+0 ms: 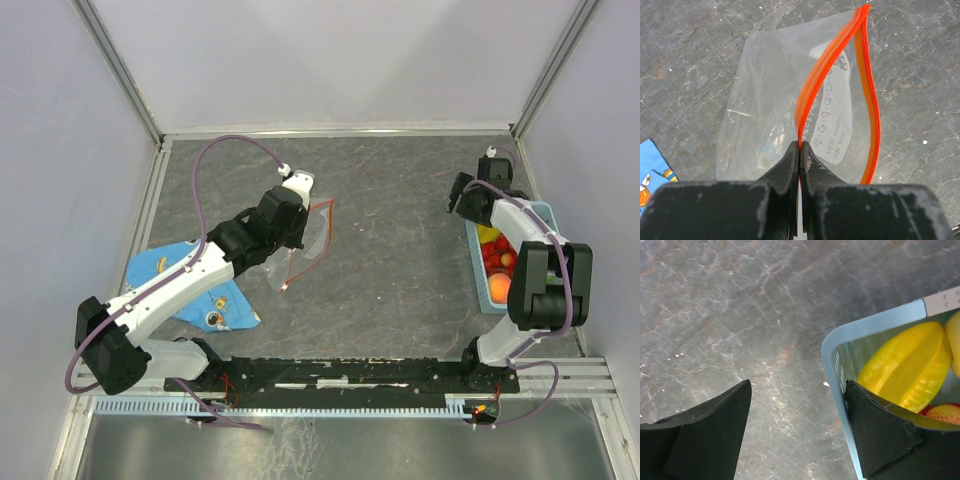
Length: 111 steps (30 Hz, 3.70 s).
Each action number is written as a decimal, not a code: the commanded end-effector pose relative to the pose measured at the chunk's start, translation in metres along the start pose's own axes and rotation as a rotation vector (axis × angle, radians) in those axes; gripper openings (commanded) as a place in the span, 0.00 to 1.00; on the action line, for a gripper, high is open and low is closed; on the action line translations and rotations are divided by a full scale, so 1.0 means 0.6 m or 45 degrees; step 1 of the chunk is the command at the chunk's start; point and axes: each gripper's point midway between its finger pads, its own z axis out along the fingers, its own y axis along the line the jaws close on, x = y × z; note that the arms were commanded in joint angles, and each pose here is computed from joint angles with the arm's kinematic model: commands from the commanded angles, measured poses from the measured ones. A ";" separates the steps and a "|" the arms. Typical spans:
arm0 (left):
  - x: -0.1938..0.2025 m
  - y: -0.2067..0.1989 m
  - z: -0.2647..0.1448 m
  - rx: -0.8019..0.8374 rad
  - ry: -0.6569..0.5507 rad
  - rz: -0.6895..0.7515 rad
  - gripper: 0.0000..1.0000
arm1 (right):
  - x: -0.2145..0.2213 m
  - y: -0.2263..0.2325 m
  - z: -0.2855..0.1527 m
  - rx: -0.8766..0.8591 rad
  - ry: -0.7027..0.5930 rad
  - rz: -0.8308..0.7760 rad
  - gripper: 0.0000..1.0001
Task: Place the food in the zip-top bag and seal the zipper
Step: Move the bin to the center of the board, then pick up the fake fruit from the bin.
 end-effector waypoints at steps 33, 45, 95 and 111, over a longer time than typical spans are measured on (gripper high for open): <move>-0.032 0.006 -0.007 0.073 -0.057 -0.080 0.03 | -0.035 0.123 -0.075 -0.157 -0.058 -0.157 0.84; -0.031 -0.002 -0.007 0.108 -0.050 -0.088 0.03 | 0.024 -0.015 -0.161 0.128 -0.086 -0.052 0.87; -0.016 -0.012 0.008 0.132 0.002 -0.087 0.03 | 0.170 -0.050 -0.093 0.033 0.175 0.149 0.85; -0.017 -0.015 0.006 0.148 0.003 -0.089 0.03 | 0.127 -0.036 -0.142 -0.022 0.063 0.147 0.66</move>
